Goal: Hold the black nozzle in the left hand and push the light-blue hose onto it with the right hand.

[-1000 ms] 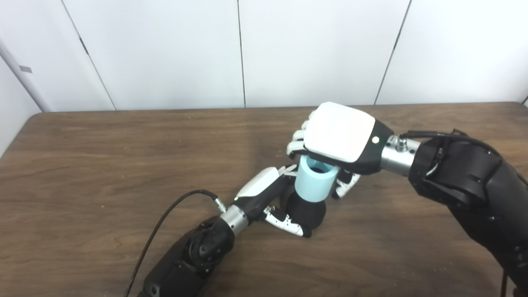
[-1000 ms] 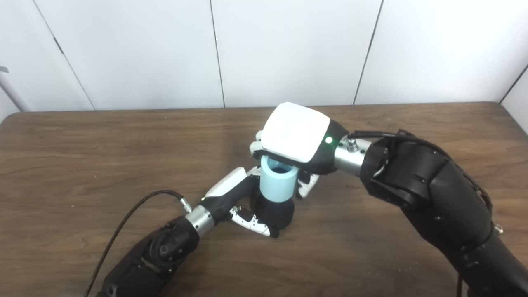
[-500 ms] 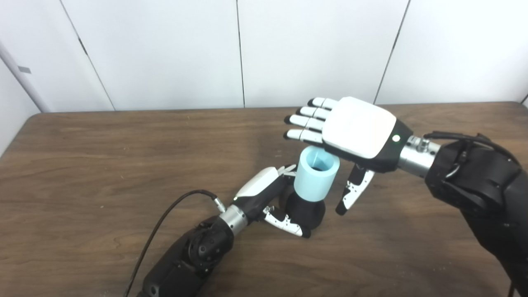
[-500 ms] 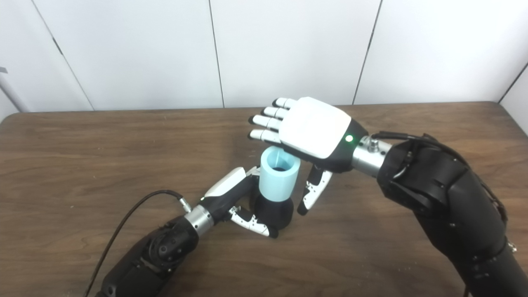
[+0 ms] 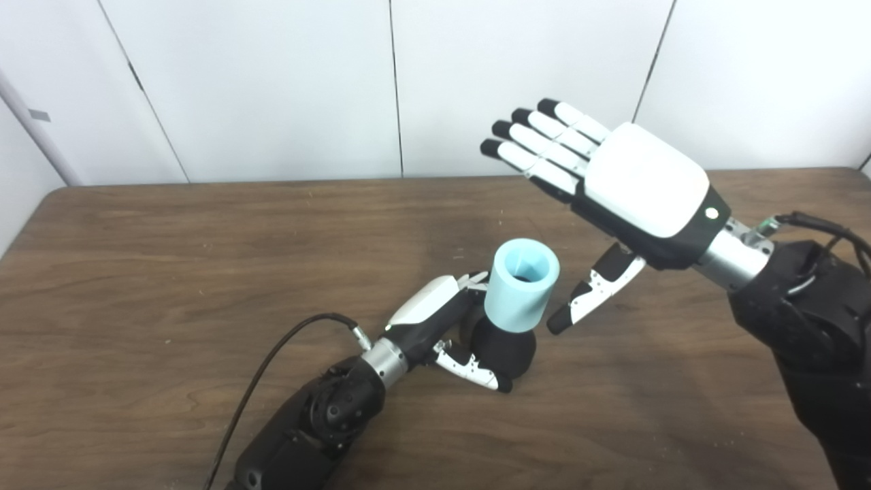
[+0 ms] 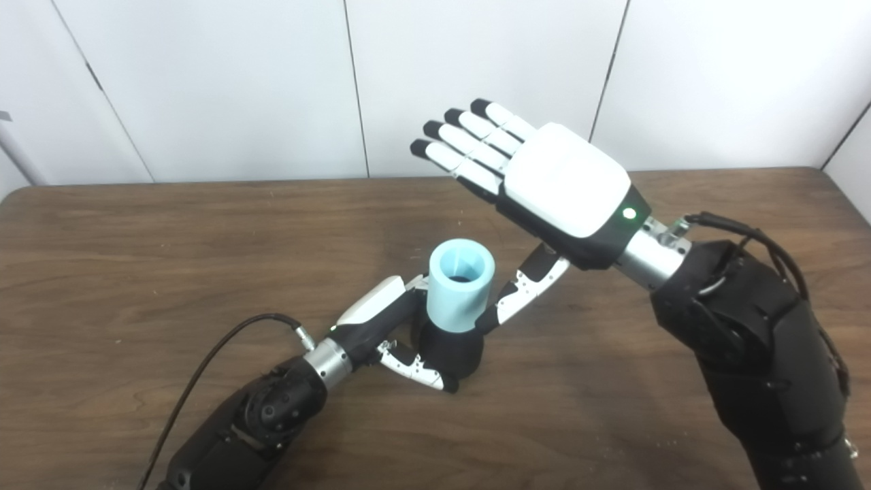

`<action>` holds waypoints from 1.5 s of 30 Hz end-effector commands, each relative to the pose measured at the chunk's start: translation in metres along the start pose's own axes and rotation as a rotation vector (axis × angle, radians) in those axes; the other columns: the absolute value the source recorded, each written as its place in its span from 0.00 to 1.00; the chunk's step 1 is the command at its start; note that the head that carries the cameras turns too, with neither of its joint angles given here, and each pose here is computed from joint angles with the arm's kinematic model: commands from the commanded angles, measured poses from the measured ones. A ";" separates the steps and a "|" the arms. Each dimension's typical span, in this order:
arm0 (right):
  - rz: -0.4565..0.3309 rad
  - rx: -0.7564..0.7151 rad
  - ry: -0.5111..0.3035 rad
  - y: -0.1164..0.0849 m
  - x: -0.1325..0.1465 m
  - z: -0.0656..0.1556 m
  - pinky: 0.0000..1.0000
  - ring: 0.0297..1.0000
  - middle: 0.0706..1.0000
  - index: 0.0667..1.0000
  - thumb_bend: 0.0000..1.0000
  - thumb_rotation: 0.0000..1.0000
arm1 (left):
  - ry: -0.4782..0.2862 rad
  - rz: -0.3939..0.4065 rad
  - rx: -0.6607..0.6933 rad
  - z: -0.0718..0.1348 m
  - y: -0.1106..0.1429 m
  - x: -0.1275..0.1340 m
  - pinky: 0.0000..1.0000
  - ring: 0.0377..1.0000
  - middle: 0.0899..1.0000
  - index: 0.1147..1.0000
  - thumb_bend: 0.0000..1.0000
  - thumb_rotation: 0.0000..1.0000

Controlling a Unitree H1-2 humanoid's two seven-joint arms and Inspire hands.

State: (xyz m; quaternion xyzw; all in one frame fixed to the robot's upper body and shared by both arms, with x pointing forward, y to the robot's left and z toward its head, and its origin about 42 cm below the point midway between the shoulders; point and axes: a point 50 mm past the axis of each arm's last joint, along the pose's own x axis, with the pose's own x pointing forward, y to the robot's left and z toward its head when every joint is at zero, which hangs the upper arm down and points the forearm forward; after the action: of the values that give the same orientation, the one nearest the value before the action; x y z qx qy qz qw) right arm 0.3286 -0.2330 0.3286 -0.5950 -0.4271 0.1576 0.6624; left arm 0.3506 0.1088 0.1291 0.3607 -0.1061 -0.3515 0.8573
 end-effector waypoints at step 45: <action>0.150 0.130 -0.132 0.037 -0.034 0.029 1.00 1.00 1.00 1.00 0.89 0.72 | 0.350 -0.301 -0.052 -0.063 -0.057 -0.051 1.00 0.99 0.79 0.41 0.52 0.06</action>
State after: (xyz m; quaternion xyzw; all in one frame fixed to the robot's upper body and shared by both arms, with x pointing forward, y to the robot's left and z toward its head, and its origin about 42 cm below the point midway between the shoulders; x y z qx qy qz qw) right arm 0.2978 -0.2326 0.2630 -0.5639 -0.3687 0.2792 0.6842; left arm 0.3509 0.1121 0.1292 0.3633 -0.1048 -0.3520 0.8562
